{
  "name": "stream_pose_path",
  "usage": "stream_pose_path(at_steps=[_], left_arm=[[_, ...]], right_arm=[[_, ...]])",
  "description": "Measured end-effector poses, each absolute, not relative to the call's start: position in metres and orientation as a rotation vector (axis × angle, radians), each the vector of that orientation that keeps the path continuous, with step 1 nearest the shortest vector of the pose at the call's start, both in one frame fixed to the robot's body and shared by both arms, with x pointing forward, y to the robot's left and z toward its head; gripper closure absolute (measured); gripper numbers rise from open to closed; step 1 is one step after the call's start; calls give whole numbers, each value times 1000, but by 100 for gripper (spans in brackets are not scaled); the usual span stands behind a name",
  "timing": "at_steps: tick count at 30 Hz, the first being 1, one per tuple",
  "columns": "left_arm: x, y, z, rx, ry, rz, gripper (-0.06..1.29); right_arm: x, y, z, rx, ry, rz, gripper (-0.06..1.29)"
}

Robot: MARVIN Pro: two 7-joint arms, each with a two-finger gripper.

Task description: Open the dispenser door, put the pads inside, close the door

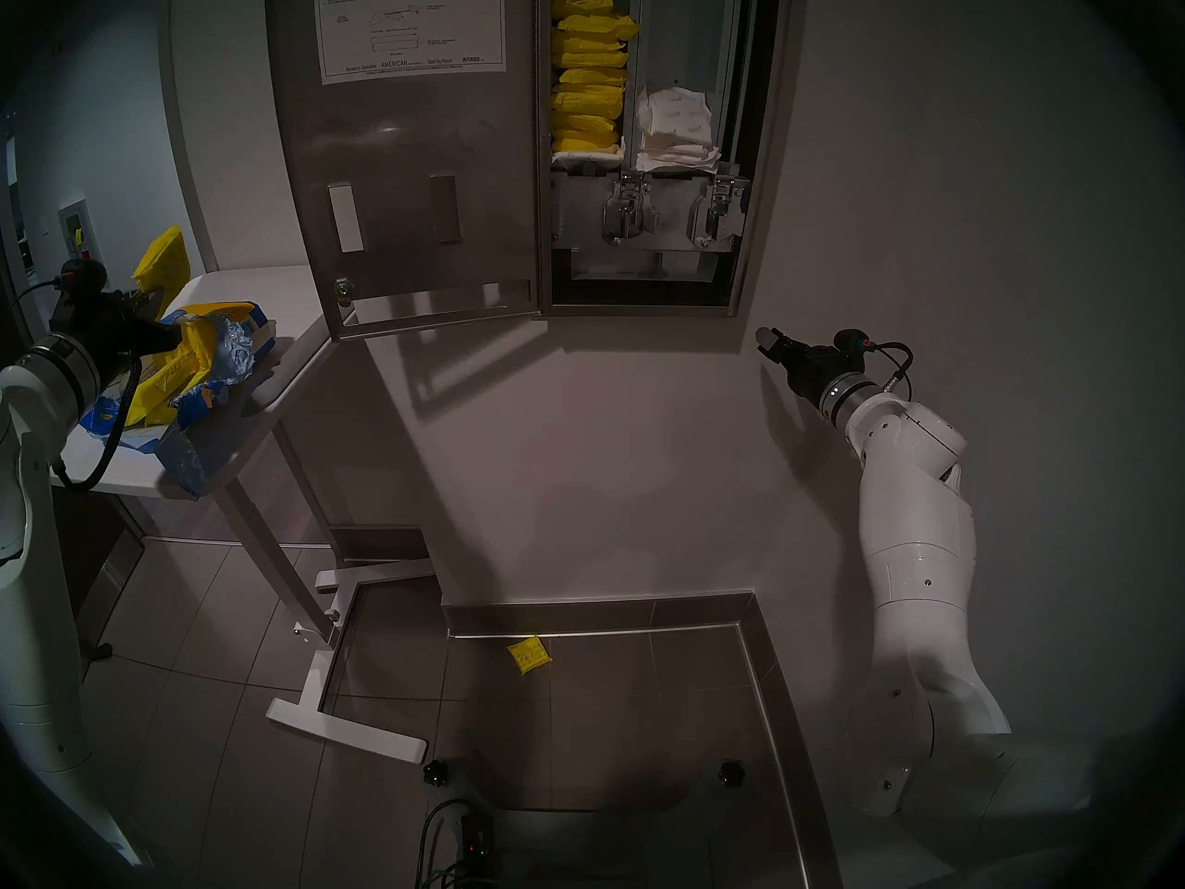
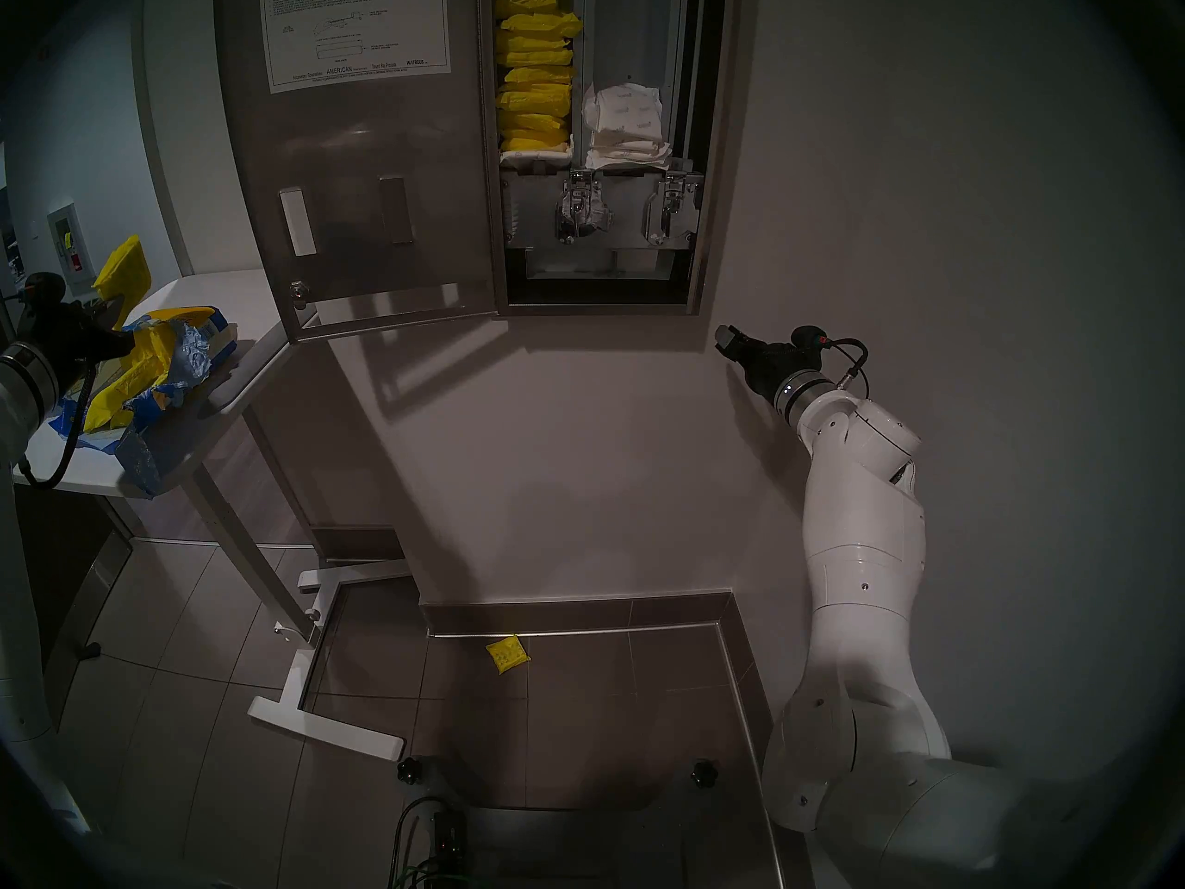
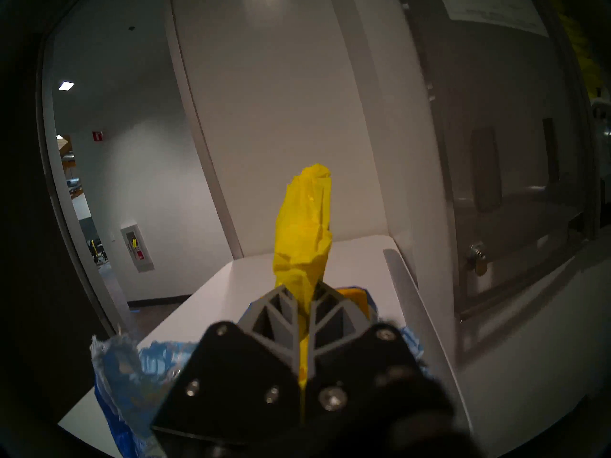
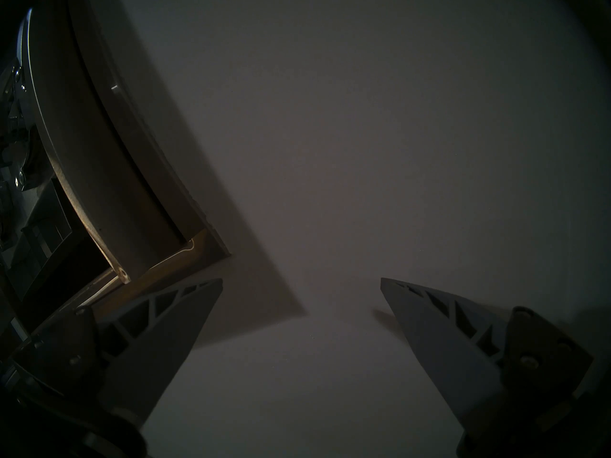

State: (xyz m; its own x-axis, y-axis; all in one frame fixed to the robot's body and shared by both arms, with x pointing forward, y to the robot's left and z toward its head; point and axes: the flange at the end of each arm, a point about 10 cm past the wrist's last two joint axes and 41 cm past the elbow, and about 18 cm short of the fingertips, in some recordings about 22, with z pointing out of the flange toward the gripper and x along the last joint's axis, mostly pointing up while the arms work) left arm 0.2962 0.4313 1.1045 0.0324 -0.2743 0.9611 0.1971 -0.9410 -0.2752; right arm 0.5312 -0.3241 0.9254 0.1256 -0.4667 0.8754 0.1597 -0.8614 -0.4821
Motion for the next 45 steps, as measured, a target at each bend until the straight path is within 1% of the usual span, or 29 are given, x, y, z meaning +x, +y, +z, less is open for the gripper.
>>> stream_pose_path(at_steps=[11,24,37,45], left_arm=[[319,391,1129,-1914,251,-2106,125],[341,350,1143,-1889,390,-2228,125],[363,297,1145,-1875,569,-2380,125],[380,274,1141,-1893,574,-2464,125]], right_arm=[[531,-324,925,-1945,295,-1784,-1],[531,-324,925,-1945,294,-1785,-1],[531,-324,925,-1945,294,-1785,-1],[531,-324,925,-1945,294,-1785,-1]])
